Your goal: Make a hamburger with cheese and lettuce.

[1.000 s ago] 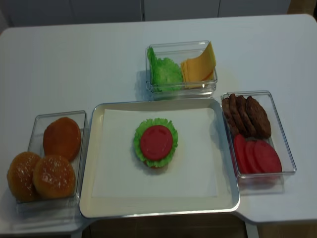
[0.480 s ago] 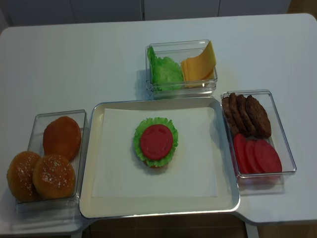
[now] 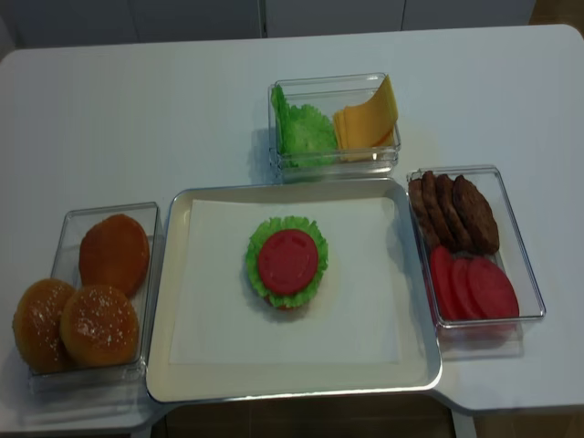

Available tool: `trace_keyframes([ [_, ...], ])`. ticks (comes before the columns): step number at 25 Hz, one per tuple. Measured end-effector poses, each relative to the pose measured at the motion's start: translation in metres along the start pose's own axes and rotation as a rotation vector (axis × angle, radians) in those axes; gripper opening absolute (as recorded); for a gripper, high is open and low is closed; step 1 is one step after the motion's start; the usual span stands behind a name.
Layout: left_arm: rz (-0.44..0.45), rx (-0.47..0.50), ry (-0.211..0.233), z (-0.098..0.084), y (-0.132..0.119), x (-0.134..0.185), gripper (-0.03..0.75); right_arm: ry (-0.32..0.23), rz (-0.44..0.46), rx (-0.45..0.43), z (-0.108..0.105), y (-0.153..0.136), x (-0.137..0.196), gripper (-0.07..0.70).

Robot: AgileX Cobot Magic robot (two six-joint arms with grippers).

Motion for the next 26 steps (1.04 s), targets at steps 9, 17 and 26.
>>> trace_keyframes([
  [9,0.0,0.0,0.0,0.0,0.0,0.0,0.404,-0.001,-0.001,-0.002,0.0002,0.0,-0.0001,0.449],
  [17,0.0,0.0,0.0,0.0,0.0,0.0,0.404,-0.001,-0.001,-0.002,0.0002,0.0,-0.0001,0.449],
  [26,0.0,0.0,0.0,0.0,0.0,0.0,0.404,-0.001,-0.001,-0.002,0.0002,0.0,-0.0001,0.449],
])
Point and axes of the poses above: a point on each arm's last joint axis where the gripper is mounted, y pointing back along that axis away from the gripper, z along the wrist's bending axis when the last joint is at zero, x = y × z, the point moved 2 cm from there along -y, pointing out along that axis toward the gripper, and after that the axes turned 12 degrees about y, right-handed, at the moved point
